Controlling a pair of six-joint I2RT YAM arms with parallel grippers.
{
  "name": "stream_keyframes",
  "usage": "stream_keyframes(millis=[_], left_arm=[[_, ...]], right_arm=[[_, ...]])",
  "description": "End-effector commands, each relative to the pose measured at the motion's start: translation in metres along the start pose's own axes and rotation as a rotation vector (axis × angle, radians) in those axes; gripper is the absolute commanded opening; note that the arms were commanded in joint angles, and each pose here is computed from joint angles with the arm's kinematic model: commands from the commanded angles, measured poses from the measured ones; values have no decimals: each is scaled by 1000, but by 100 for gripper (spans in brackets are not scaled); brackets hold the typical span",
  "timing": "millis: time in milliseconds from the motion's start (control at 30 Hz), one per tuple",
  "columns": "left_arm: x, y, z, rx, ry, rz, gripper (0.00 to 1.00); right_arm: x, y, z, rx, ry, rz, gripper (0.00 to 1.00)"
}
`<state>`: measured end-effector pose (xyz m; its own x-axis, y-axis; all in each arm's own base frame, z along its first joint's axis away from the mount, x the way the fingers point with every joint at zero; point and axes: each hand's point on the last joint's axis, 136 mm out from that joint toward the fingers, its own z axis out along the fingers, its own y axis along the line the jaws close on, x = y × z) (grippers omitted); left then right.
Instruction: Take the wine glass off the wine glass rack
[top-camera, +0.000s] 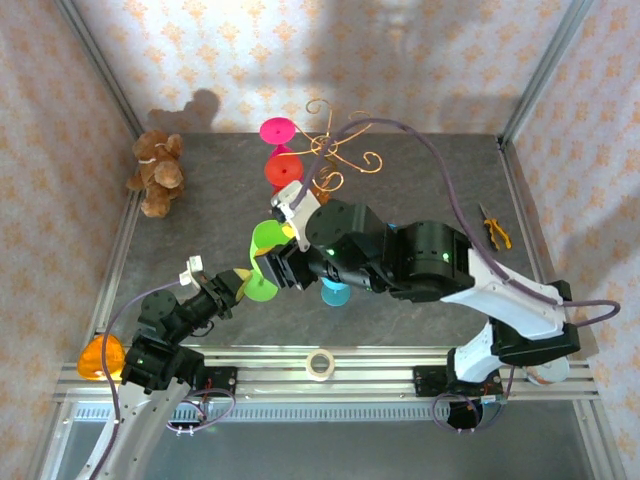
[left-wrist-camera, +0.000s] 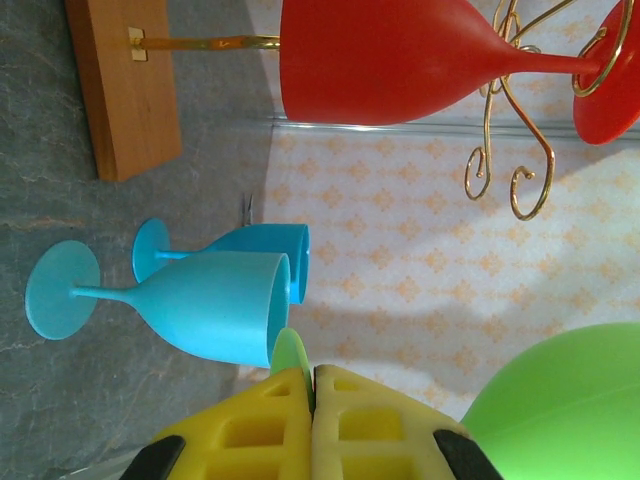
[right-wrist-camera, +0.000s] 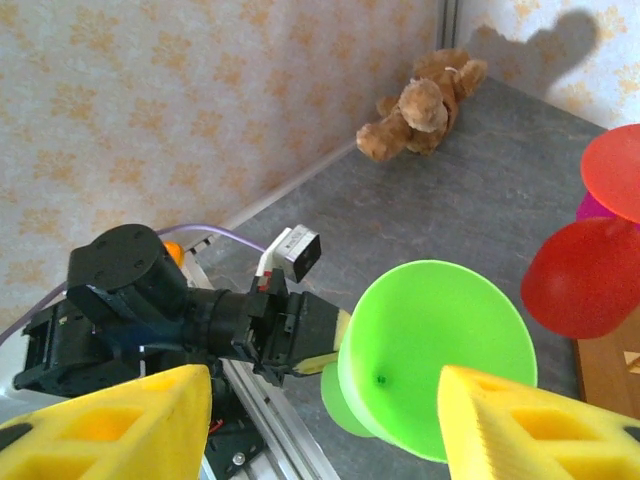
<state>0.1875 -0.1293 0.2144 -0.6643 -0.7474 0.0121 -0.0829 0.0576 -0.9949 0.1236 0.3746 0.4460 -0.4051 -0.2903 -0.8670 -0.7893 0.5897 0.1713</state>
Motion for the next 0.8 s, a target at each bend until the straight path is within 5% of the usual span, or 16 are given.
stream_keyframes(millis=[0,433,767], left_arm=[[1,-15,-7,37,-12,56,0],[-1,-11,-9,17,-28,48,0],[-2,-9,-9,11,-36,50,0]], right_arm=[[21,-7,12,3,122,-6,62],[40,-23,61,-27,245,29,61],[60,-11,84,-82,329,40,44]])
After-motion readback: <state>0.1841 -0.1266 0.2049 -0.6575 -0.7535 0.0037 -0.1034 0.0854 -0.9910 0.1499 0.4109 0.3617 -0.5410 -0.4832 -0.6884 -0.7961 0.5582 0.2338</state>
